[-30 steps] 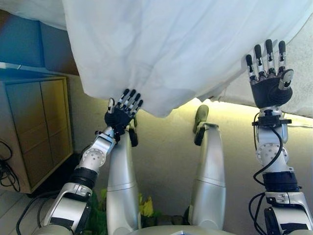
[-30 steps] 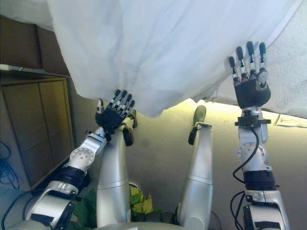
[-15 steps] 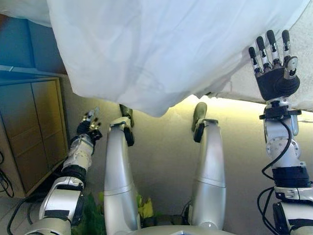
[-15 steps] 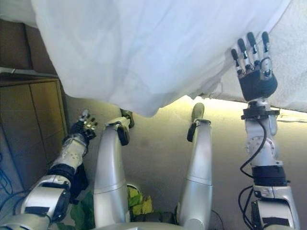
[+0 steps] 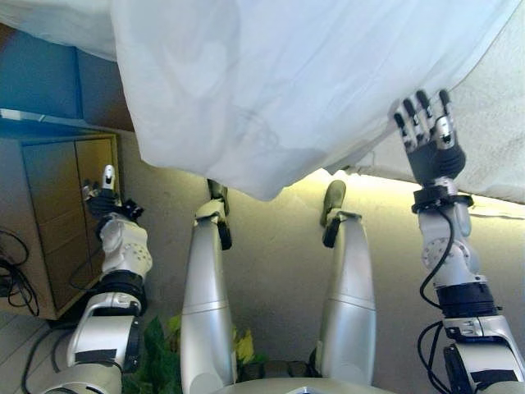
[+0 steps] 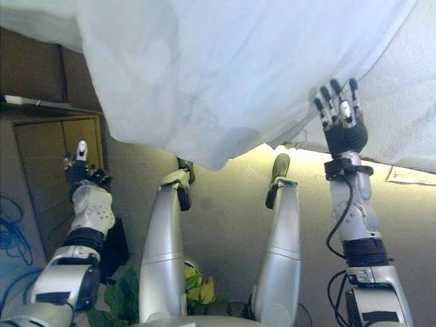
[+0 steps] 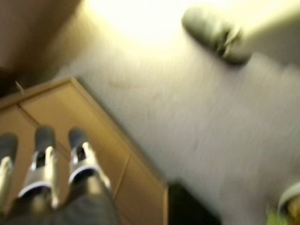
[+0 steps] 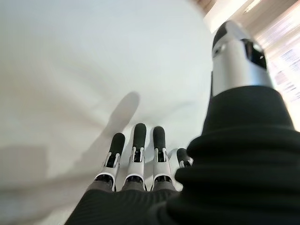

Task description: Make the bed neatly

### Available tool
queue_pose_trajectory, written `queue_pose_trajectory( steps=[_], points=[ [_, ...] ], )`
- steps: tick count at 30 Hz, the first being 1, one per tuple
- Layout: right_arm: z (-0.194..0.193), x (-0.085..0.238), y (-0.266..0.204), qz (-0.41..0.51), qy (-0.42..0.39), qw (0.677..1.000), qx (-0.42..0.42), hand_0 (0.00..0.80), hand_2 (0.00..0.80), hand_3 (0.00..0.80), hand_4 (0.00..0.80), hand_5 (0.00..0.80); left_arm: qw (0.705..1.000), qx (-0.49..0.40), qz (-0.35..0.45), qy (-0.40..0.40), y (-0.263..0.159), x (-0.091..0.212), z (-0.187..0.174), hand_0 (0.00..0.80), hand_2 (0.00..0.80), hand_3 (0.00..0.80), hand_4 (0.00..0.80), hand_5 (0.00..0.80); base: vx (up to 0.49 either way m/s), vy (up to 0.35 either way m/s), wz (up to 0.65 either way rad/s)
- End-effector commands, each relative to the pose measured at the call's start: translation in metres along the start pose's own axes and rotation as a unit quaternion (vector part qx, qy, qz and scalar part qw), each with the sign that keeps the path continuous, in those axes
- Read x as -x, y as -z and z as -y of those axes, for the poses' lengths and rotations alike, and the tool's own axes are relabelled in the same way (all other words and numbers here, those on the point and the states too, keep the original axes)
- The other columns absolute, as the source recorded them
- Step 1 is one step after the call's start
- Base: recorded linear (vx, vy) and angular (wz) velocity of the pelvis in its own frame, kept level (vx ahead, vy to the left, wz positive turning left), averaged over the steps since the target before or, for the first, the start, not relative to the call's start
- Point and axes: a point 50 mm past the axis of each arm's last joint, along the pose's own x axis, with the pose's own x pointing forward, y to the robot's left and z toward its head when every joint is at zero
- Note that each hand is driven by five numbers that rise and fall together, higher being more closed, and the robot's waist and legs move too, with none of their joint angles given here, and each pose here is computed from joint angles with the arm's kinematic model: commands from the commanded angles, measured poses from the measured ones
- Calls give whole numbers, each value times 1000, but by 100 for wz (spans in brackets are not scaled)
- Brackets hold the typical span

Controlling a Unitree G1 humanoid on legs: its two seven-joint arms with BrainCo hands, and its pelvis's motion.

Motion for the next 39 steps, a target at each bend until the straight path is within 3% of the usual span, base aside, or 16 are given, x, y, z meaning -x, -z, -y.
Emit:
queue_pose_trajectory(
  steps=[1, 8, 11, 16, 25, 39],
  points=[
    [27, 17, -4, 19, 61, 997, 34, 0, 0, 0, 0, 0, 997, 28, 32, 65, -5, 6, -1, 0, 0, 0, 0, 0, 11, -157, 12],
    [97, 52, 20, -39, 235, 968, 84, 0, 0, 0, 0, 0, 967, 40, 11, 253, 2, 33, 31, 0, 0, 0, 0, 0, 14, -160, 17],
    [115, 65, 29, -63, 280, 955, 76, 0, 0, 0, 0, 0, 957, 47, 2, 287, 1, 38, 38, 0, 0, 0, 0, 0, 10, -142, 18],
    [131, 66, 33, -97, 320, 932, 139, 0, 0, 0, 0, 0, 944, 43, -14, 328, -1, 43, 52, 0, 0, 0, 0, 0, 9, -111, 11],
    [114, 16, 7, -128, 263, 909, 297, 0, 0, 0, 0, 0, 927, 29, -17, 374, -11, 49, 70, 0, 0, 0, 0, 0, 8, -61, 11],
    [60, -21, 8, -102, 137, 923, 344, 0, 0, 0, 0, 0, 929, 28, -29, 368, -18, 47, 66, 0, 0, 0, 0, 0, 23, -16, 9]
  ],
)
